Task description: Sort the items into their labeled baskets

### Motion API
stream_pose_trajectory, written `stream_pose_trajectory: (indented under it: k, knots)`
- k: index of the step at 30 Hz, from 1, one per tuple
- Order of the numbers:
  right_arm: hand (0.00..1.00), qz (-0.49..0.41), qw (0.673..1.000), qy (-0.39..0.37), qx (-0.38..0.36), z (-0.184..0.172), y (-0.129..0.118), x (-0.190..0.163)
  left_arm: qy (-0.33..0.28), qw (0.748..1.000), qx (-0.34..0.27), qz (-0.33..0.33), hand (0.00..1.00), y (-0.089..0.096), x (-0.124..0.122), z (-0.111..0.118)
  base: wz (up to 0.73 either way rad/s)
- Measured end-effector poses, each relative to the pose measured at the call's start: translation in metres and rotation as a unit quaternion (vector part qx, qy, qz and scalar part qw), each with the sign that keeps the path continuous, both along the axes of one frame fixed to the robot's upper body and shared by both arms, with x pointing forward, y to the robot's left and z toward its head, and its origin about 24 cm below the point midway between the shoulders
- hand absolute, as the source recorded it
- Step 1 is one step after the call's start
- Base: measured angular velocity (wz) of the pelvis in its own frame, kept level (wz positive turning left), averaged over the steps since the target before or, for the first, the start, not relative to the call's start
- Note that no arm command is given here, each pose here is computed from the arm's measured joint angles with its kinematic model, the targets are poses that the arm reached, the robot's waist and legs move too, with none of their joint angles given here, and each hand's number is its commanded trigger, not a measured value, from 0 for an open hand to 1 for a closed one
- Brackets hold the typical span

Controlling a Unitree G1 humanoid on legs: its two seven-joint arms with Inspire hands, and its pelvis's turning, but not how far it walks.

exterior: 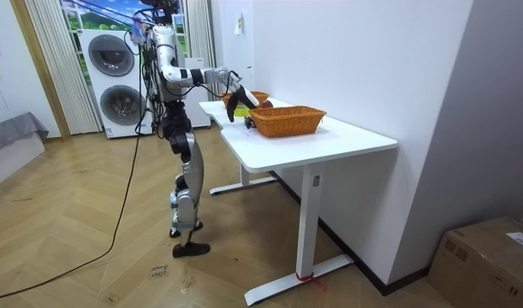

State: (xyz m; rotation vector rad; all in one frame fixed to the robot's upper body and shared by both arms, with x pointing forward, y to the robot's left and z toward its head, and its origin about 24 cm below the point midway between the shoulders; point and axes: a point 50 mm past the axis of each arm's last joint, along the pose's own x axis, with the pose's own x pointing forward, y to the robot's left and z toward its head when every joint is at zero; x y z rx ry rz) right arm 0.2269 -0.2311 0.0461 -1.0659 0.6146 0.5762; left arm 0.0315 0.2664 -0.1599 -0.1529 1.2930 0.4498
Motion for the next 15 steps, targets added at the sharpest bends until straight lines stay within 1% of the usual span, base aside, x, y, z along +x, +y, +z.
stream_pose_trajectory:
  k: [6, 7, 8, 9, 13, 15]
  knots:
    - [0.00, 0.000, 1.000, 0.000, 0.000, -0.0002, 0.0001, -0.0001, -0.001, 1.000, 0.001, -0.001, 0.00, 0.0000, 0.0008, 0.0000, 0.00]
    - [0.65, 0.000, 1.000, 0.000, 0.000, -0.0002, 0.0001, -0.0001, -0.001, 1.000, 0.000, -0.001, 0.00, 0.0000, 0.0008, 0.0000, 0.00]
    - [0.73, 0.000, 1.000, 0.001, 0.000, -0.0002, 0.0001, -0.0001, 0.000, 1.000, 0.000, -0.001, 0.00, 0.0000, 0.0007, 0.0000, 0.00]
    - [1.00, 0.000, 1.000, 0.001, 0.000, -0.0002, 0.0001, -0.0001, 0.000, 1.000, 0.000, -0.001, 0.00, 0.0000, 0.0006, 0.0000, 0.00]
    - [1.00, 0.000, 1.000, 0.001, 0.000, -0.0003, 0.0002, -0.0001, -0.001, 1.000, 0.000, -0.001, 0.00, -0.0001, 0.0014, 0.0001, 0.00]
    - [1.00, -0.004, 1.000, -0.011, -0.004, 0.0015, -0.0001, 0.0017, -0.001, 1.000, -0.001, -0.002, 0.00, -0.0004, 0.0014, 0.0000, 0.00]
